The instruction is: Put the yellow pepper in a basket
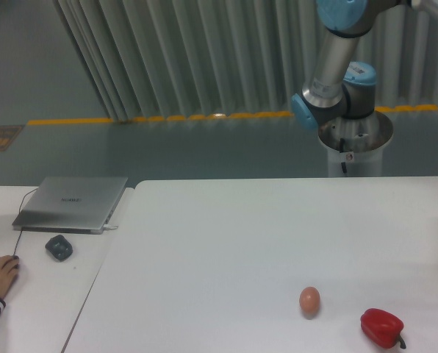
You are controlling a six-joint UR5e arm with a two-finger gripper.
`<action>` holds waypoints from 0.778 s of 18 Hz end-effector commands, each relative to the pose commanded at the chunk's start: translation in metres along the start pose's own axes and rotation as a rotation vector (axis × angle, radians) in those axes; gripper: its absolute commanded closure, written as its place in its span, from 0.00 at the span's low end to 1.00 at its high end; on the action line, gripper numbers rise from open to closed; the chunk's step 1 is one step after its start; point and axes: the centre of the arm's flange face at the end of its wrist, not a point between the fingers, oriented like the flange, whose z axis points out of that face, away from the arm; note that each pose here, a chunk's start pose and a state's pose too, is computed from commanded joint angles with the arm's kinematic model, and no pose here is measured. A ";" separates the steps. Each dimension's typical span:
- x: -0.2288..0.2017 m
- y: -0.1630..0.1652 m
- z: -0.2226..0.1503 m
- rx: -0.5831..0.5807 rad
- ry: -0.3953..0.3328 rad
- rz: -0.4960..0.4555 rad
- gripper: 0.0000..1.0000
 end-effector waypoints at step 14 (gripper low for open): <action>-0.009 -0.013 -0.015 0.128 -0.134 -0.108 0.00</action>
